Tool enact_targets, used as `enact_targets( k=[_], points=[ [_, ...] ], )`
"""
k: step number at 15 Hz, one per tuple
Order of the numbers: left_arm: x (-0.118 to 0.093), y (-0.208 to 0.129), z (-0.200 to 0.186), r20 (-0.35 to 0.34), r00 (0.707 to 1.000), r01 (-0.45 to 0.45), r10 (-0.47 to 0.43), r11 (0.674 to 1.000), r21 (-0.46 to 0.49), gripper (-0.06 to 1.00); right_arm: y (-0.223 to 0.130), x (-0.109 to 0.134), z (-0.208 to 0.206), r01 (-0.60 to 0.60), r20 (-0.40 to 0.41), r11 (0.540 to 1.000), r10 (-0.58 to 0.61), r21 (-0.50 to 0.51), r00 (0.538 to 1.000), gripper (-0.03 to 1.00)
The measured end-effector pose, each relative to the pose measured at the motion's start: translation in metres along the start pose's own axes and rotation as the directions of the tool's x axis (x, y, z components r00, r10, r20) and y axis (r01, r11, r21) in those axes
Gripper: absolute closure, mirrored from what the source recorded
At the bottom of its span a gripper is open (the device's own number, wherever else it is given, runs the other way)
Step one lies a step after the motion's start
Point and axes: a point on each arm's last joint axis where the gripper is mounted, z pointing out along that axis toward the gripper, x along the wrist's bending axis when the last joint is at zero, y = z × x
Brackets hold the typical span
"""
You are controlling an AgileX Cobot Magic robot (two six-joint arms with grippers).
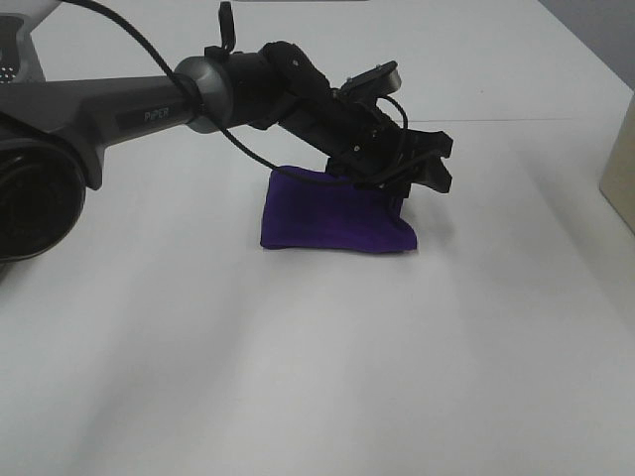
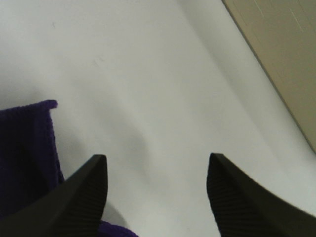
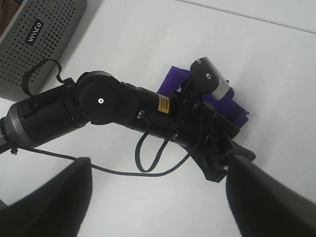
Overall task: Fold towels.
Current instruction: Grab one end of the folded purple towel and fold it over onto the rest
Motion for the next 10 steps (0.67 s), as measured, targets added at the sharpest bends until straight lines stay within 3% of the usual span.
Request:
enact_targets(
  k=[3,6,9,10],
  points=[
    [-0.008,0.014,-0.014,-0.053,0.995,-0.088,0.09,0.996,0.029,0.39,0.0,0.0,0.0,0.0,0.0,1.0,0.0,-0.001,1.0,0.24],
    [0.0,0.009,-0.019,-0.174,0.983,-0.044,0.067,0.991,0.129,0.39,0.0,0.0,-0.001,0.001,0.0,1.0,-0.001,-0.002,1.0,0.24],
    [0.012,-0.006,-0.001,-0.159,0.987,0.016,0.011,0.985,0.171,0.39,0.0,0.0,-0.001,0.001,0.0,1.0,-0.001,-0.002,1.0,0.24],
    [0.015,-0.013,0.012,-0.102,0.994,0.057,-0.041,0.985,0.164,0.39,0.0,0.0,-0.001,0.004,0.0,1.0,-0.004,-0.002,1.0,0.24]
  ],
)
